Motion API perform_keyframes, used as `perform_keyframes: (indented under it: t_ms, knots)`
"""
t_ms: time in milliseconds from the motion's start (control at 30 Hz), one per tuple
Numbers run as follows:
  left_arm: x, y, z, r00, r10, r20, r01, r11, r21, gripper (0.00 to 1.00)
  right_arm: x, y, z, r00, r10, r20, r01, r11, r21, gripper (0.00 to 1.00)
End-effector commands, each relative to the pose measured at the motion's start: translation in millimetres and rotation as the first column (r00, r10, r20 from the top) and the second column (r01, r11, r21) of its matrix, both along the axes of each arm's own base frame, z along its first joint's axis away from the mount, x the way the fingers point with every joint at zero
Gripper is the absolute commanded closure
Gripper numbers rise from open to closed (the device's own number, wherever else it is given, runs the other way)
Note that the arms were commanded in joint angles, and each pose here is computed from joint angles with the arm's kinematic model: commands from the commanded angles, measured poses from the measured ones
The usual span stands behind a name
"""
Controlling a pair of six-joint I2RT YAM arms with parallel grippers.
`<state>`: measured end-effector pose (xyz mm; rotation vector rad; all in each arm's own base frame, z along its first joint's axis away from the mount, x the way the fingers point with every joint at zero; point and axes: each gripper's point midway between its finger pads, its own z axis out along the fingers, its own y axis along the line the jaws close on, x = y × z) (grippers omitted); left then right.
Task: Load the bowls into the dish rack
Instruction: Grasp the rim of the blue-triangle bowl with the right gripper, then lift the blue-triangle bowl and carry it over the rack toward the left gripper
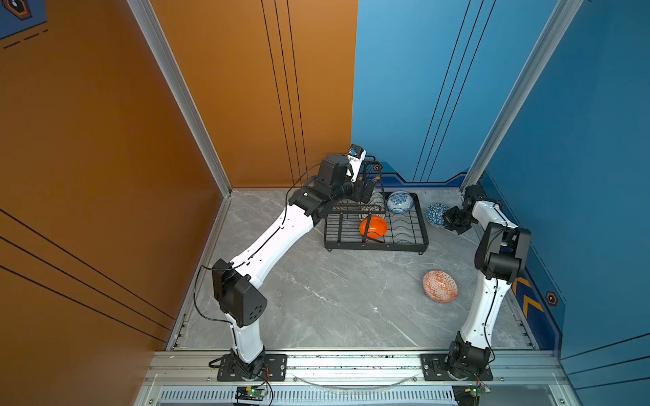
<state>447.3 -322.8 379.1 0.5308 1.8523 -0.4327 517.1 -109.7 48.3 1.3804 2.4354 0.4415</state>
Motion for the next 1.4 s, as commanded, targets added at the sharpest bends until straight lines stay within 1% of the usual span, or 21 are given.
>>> perform_keyframes:
  t_ms: [0,67,300,467,600,800,967,1000,1100,1233,1367]
  knots:
    - [0.1,18.6,13.6,0.998,0.058,0.013,-0.058,0.998,-0.013,0.02,9.5,-1.4,40.0,0.997,-0.009,0.076,0.009,1.000,-0.001,0.97]
    - [3.1,25.8,16.2,0.997,0.075,0.014,-0.075,0.997,-0.021,0.02,11.5,-2.3,56.1,0.994,-0.014,0.108,0.014,1.000,-0.008,1.00]
    - [13.1,48.5,20.8,0.993,0.121,0.010,-0.120,0.992,-0.042,0.02,17.2,-1.8,99.3,0.981,-0.020,0.194,0.023,1.000,-0.015,1.00]
    - [15.7,57.5,21.0,0.991,0.132,0.008,-0.132,0.990,-0.048,0.02,20.8,1.2,123.6,0.970,-0.018,0.244,0.023,1.000,-0.017,1.00]
    - [19.3,67.1,21.8,0.988,0.153,-0.003,-0.152,0.985,-0.083,0.02,24.0,5.3,142.9,0.959,-0.007,0.283,0.015,1.000,-0.027,1.00]
    - [22.4,80.3,24.0,0.984,0.180,-0.016,-0.180,0.977,-0.118,0.02,28.4,17.7,157.6,0.951,0.021,0.308,-0.012,0.999,-0.031,1.00]
    - [21.4,89.5,22.1,0.980,0.198,-0.031,-0.200,0.970,-0.140,0.02,28.8,39.0,156.5,0.953,0.071,0.296,-0.063,0.997,-0.036,1.00]
    - [21.2,91.6,22.0,0.978,0.203,-0.035,-0.206,0.967,-0.149,0.02,26.3,43.3,171.3,0.943,0.084,0.322,-0.073,0.996,-0.045,1.00]
    - [21.6,102.4,21.0,0.972,0.227,-0.058,-0.234,0.952,-0.195,0.02,25.6,60.2,187.4,0.928,0.134,0.348,-0.119,0.991,-0.064,1.00]
    - [22.6,121.0,19.2,0.960,0.267,-0.091,-0.281,0.926,-0.253,0.02,26.5,86.9,222.0,0.885,0.217,0.412,-0.191,0.976,-0.104,1.00]
    - [22.2,133.5,16.9,0.952,0.288,-0.107,-0.307,0.912,-0.273,0.02,25.4,104.5,252.6,0.850,0.249,0.465,-0.218,0.969,-0.119,1.00]
